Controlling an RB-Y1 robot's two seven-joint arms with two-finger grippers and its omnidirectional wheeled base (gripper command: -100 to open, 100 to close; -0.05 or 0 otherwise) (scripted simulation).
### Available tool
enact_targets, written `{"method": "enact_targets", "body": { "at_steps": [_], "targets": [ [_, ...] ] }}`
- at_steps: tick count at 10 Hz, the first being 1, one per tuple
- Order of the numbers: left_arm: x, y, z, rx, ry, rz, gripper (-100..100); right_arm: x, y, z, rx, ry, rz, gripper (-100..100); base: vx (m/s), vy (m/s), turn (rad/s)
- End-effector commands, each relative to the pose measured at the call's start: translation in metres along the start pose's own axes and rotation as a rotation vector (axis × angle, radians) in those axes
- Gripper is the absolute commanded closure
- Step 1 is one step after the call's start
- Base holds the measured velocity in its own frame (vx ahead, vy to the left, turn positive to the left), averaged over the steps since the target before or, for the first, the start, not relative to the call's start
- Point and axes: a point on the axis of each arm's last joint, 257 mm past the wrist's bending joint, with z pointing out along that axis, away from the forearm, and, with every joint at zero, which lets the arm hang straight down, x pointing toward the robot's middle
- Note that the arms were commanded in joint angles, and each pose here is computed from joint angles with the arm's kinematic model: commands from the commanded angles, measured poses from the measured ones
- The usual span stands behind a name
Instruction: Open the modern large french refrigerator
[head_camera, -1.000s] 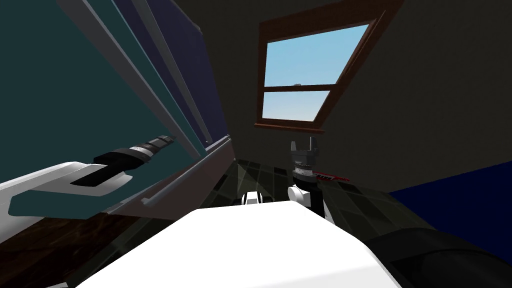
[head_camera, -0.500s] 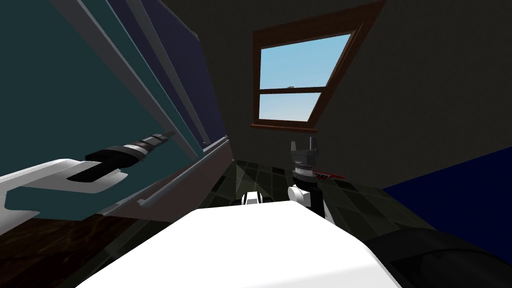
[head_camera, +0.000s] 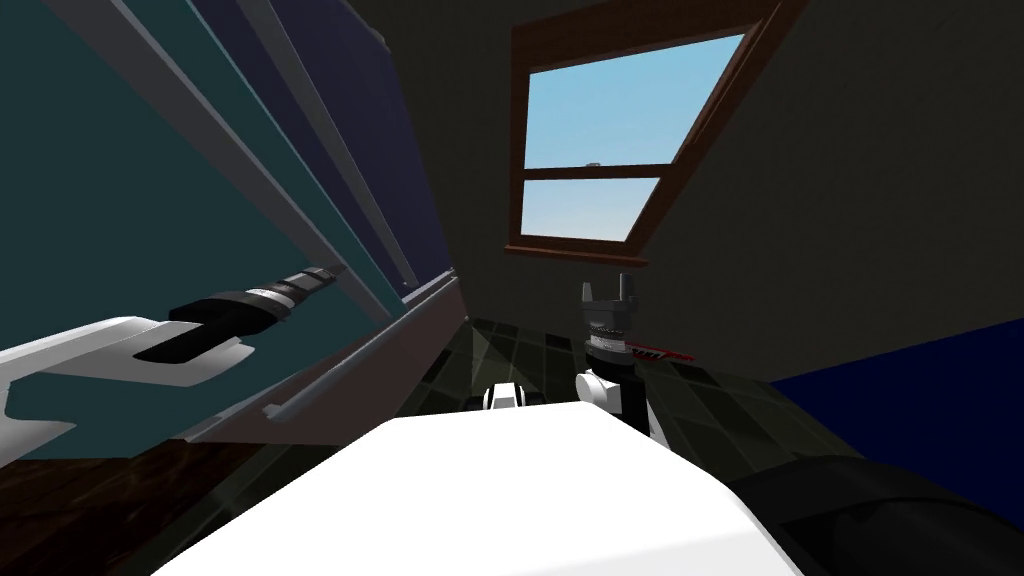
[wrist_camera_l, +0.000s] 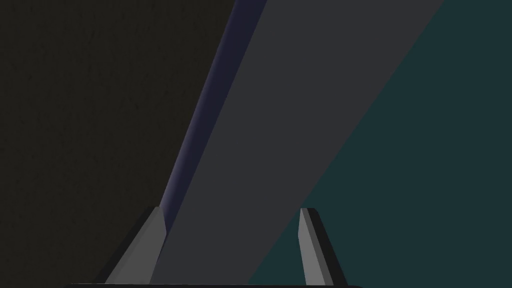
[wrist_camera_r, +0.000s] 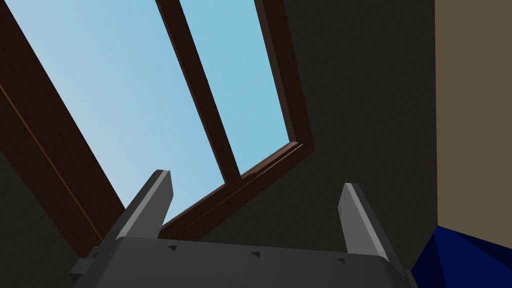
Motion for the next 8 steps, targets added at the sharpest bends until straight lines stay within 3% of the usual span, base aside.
{"method": "enact_targets", "body": {
  "at_steps": [1, 7, 8],
  "targets": [
    [0.014, -0.039, 0.002, 0.095, 0.04, -0.008, 100, 0.0, 0.0, 0.0, 0.0, 0.0, 0.0, 0, -0.212, 0.075, -0.041],
    [0.043, -0.115, -0.008, 0.275, 0.119, -0.021, 100, 0.0, 0.0, 0.0, 0.0, 0.0, 0.0, 0, -0.145, 0.065, -0.001],
    [0.045, -0.105, -0.007, 0.247, 0.116, -0.015, 100, 0.0, 0.0, 0.0, 0.0, 0.0, 0.0, 0, -0.07, 0.026, -0.021]
  ]
}}
